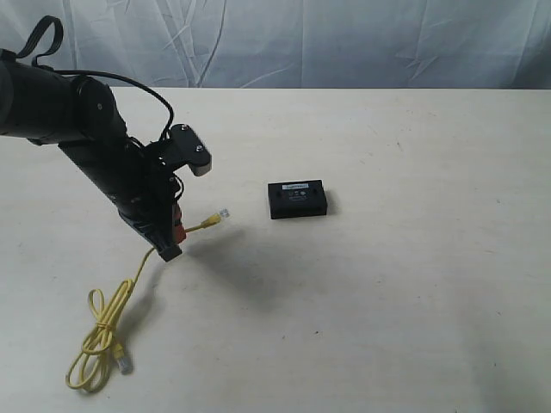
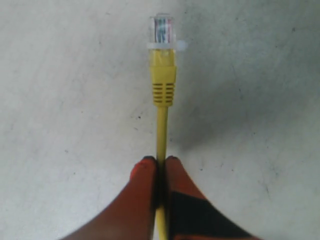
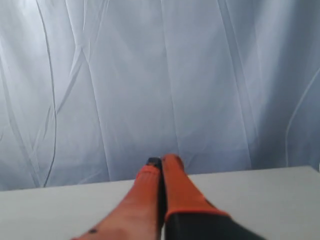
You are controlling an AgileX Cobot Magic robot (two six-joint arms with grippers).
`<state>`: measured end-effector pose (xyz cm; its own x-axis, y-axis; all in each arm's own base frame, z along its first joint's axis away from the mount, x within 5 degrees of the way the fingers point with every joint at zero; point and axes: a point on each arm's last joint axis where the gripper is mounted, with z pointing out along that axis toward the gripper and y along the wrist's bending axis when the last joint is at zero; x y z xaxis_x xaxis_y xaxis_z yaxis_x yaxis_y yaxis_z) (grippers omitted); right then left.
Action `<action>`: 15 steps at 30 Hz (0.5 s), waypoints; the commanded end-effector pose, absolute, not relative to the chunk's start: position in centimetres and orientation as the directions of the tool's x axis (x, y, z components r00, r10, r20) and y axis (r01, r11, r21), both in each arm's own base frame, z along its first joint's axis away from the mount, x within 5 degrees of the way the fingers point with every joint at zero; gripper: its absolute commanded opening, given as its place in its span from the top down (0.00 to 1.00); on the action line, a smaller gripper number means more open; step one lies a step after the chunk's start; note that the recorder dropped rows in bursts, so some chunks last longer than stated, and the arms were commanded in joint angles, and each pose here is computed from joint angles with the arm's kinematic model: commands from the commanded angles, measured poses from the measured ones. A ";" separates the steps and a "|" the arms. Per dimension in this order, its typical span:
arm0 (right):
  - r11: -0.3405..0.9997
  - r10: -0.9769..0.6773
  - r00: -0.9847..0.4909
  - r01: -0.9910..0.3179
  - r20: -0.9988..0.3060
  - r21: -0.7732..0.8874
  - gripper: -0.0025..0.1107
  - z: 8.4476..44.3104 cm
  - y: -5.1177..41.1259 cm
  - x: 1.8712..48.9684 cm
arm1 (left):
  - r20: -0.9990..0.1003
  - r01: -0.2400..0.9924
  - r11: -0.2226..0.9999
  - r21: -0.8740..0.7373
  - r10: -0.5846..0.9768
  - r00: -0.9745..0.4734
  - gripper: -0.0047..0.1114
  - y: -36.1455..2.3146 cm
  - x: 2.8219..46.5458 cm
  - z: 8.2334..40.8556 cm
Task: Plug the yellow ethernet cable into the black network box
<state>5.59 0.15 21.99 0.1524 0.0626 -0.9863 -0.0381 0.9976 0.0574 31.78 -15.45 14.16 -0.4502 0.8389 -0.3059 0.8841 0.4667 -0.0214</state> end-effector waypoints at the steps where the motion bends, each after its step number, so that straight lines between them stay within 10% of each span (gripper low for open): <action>1: 0.998 0.062 0.265 -0.035 -0.962 0.055 0.98 23.0 0.1 5.3 | -0.307 0.883 0.468 -0.026 0.837 -0.452 0.96 -15.5 31.7 14.1; 15: 0.999 0.019 0.149 -0.032 -0.989 0.015 0.98 28.9 0.2 6.2 | -0.309 0.882 0.471 -0.029 0.834 -0.456 0.96 -15.6 31.7 14.1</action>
